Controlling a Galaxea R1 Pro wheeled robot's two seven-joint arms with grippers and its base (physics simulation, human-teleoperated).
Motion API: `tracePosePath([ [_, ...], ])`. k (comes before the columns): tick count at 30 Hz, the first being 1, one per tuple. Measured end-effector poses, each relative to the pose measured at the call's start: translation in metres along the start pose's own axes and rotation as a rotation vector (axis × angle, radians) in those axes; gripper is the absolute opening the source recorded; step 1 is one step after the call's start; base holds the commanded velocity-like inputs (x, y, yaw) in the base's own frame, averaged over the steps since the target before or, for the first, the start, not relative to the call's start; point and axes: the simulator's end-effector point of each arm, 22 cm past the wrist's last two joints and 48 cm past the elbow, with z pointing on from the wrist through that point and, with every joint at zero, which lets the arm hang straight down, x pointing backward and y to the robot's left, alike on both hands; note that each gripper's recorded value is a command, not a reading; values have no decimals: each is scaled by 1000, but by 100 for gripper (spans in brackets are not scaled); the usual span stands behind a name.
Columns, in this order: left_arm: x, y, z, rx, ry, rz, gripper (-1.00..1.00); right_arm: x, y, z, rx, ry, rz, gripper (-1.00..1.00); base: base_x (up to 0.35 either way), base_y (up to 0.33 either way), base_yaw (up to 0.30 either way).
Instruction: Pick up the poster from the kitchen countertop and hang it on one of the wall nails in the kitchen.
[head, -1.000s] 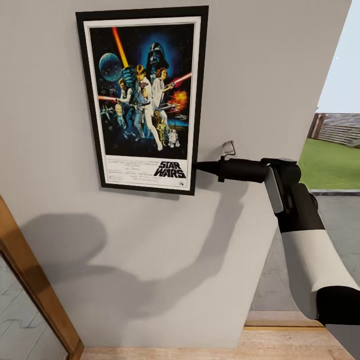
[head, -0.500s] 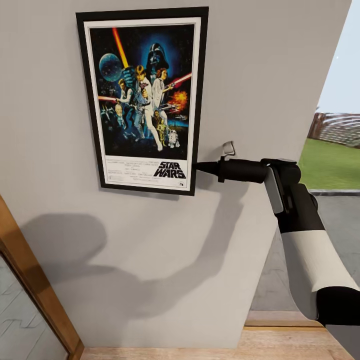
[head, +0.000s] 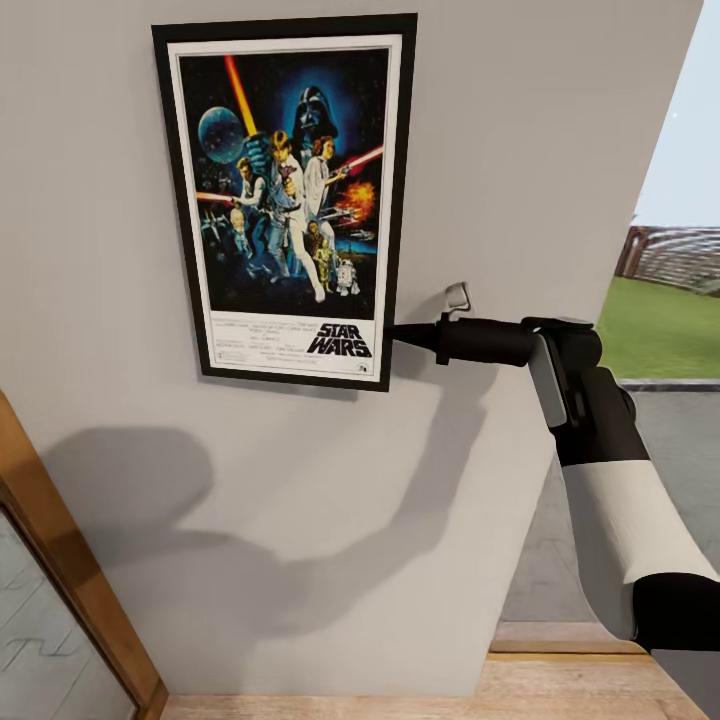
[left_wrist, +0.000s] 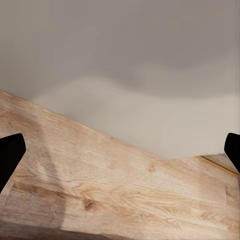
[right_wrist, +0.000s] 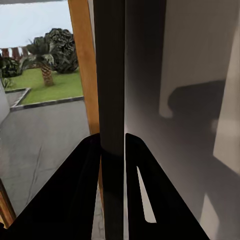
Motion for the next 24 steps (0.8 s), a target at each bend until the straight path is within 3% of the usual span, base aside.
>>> tracePosePath([
  [13,0,0,0,0,0,0,100,2,0,0,1,3,-5,-100,0,0,0],
  [16,0,0,0,0,0,0,100,0,-1,-1,3,-14,-58,-100,0,0,0],
  [24,0,0,0,0,0,0,100,5,-2,-1,2,-20,-71,-100,0,0,0],
])
